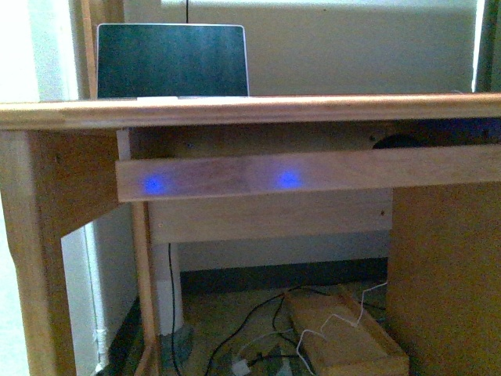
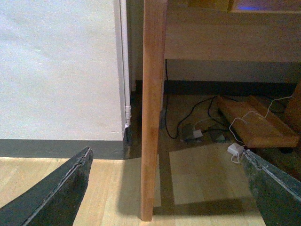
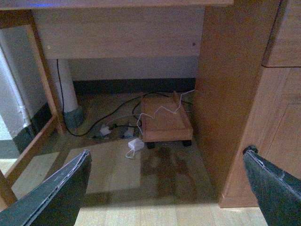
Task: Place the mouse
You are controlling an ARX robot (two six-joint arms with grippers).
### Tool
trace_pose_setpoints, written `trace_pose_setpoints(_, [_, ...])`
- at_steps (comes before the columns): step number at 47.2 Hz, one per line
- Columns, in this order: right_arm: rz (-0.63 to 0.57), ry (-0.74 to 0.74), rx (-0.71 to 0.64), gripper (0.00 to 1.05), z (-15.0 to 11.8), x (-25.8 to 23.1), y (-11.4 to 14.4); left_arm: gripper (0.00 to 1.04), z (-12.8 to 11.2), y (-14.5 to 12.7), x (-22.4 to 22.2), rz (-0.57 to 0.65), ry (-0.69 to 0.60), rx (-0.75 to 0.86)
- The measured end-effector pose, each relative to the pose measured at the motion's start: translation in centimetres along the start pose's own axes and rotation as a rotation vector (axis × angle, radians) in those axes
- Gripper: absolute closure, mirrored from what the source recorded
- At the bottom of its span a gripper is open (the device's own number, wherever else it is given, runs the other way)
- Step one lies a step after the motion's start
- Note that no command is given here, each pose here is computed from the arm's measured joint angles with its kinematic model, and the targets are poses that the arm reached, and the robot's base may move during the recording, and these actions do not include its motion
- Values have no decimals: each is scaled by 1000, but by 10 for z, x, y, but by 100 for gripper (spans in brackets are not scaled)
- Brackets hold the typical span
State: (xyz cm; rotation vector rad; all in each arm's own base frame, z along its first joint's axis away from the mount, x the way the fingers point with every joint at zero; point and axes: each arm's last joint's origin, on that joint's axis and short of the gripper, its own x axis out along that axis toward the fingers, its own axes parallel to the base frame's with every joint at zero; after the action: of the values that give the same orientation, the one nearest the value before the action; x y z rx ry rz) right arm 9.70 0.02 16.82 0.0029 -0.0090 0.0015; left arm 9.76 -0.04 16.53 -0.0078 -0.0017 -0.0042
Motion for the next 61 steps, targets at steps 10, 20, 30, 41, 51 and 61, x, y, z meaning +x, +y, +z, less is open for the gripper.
trace_pose_setpoints(10, [0, 0, 0, 7, 0, 0, 0, 8, 0, 0, 0, 0, 0, 0])
trace_pose_setpoints(20, [0, 0, 0, 7, 0, 0, 0, 8, 0, 0, 0, 0, 0, 0])
trace_pose_setpoints(30, [0, 0, 0, 7, 0, 0, 0, 8, 6, 2, 24, -130, 232, -133])
trace_pose_setpoints(41, [0, 0, 0, 7, 0, 0, 0, 8, 9, 1, 126, -72, 114, 464])
trace_pose_setpoints(51, [0, 0, 0, 7, 0, 0, 0, 8, -18, -26, 192, -238, -42, 1002])
trace_pose_setpoints(61, [0, 0, 0, 7, 0, 0, 0, 8, -29, -46, 229, -329, -128, 1240])
